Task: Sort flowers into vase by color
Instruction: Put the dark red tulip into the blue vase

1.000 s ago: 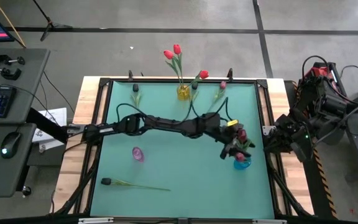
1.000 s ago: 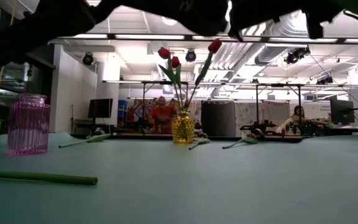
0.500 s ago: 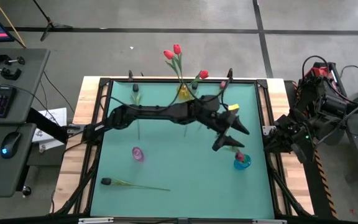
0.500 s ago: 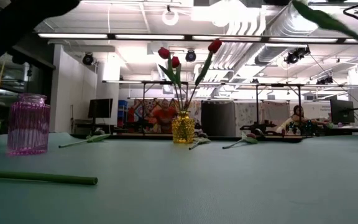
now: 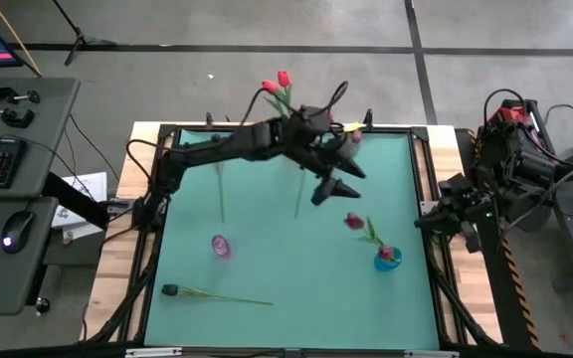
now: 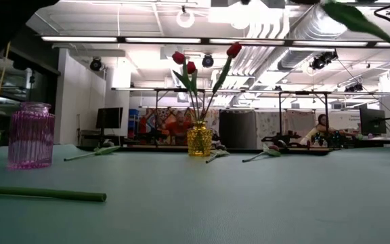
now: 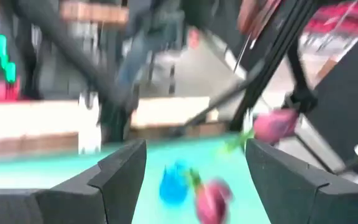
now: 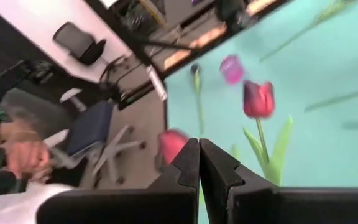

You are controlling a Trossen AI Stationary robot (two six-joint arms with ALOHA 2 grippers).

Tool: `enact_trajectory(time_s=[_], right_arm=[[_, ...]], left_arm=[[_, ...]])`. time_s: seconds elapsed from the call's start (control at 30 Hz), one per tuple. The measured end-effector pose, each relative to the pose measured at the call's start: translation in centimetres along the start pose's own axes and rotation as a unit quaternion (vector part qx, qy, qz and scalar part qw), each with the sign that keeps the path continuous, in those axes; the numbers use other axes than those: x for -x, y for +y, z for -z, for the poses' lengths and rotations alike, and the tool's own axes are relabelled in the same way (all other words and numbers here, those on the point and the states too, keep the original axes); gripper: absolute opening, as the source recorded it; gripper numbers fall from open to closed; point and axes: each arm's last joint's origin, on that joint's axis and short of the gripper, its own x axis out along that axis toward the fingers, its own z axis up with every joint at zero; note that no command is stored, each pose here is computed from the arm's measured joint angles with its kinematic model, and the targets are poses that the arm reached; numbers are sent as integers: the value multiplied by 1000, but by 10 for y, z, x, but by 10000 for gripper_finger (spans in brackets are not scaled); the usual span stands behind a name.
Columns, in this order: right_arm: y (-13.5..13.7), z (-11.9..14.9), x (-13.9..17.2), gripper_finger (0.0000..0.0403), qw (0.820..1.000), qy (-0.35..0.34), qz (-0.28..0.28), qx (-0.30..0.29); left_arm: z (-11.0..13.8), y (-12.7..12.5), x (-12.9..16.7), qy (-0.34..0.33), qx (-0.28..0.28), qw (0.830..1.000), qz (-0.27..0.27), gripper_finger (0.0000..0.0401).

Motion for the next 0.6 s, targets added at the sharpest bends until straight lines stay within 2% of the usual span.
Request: enact_trajectory(time_s=[0.17,0.27,0.43,0.6], right_arm=[[-3,-3,0,0,998,-54,34,29],[-10,-4,0,0,992,-94,80,11],[-28,-5,-1,0,979,-127,161,-20],[-42,-7,0,0,959,-161,225,-56]], left_arm=[[16,-7,6,94,42,994,-33,262],[25,-12,3,134,49,988,-67,262],[29,-18,1,160,43,979,-122,255],[41,-4,2,180,74,966,-171,244]])
